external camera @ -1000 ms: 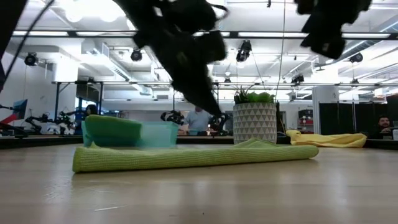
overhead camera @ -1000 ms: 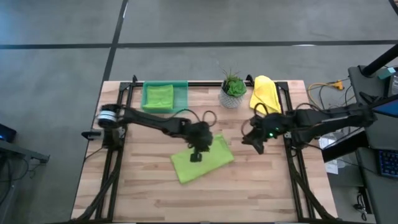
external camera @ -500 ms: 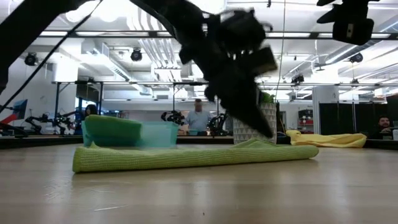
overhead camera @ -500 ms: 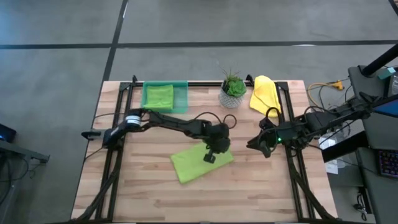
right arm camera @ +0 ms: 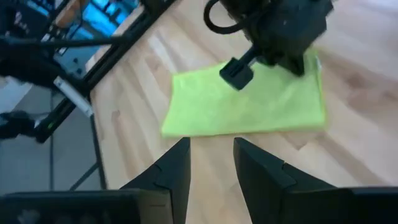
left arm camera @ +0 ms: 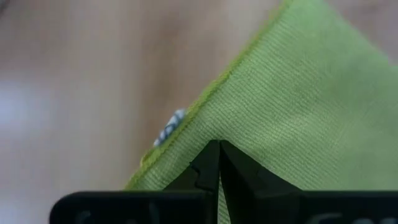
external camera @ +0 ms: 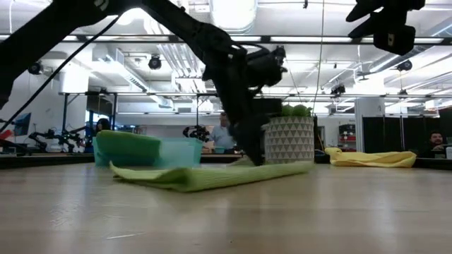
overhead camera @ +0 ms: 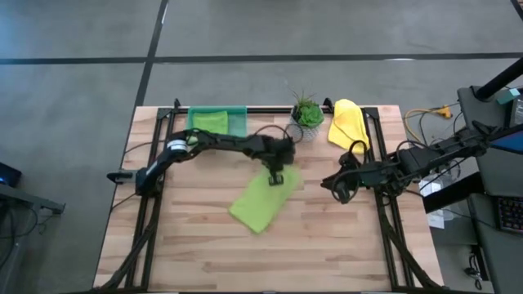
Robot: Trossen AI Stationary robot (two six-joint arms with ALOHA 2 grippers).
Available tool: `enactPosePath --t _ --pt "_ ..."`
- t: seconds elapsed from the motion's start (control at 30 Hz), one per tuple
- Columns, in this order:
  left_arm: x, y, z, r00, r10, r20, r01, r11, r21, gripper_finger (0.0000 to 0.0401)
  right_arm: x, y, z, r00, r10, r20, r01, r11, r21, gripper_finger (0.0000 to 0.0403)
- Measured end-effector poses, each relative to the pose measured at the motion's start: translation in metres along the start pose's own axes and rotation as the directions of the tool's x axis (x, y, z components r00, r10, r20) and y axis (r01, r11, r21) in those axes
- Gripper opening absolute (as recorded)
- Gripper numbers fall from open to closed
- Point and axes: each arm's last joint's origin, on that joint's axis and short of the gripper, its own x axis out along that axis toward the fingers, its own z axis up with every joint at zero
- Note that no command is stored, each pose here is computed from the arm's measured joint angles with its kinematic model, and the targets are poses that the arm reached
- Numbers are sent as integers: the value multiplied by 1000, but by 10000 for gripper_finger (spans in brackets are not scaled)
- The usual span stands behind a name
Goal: Fold microfiber towels
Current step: Fold the yellow-green microfiber cloth
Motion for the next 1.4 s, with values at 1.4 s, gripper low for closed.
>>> enactPosePath --t 1.4 --pt "-48 -167 -37 968 -230 97 232 973 -11 0 -6 15 -3 990 141 -29 -144 966 -213 114"
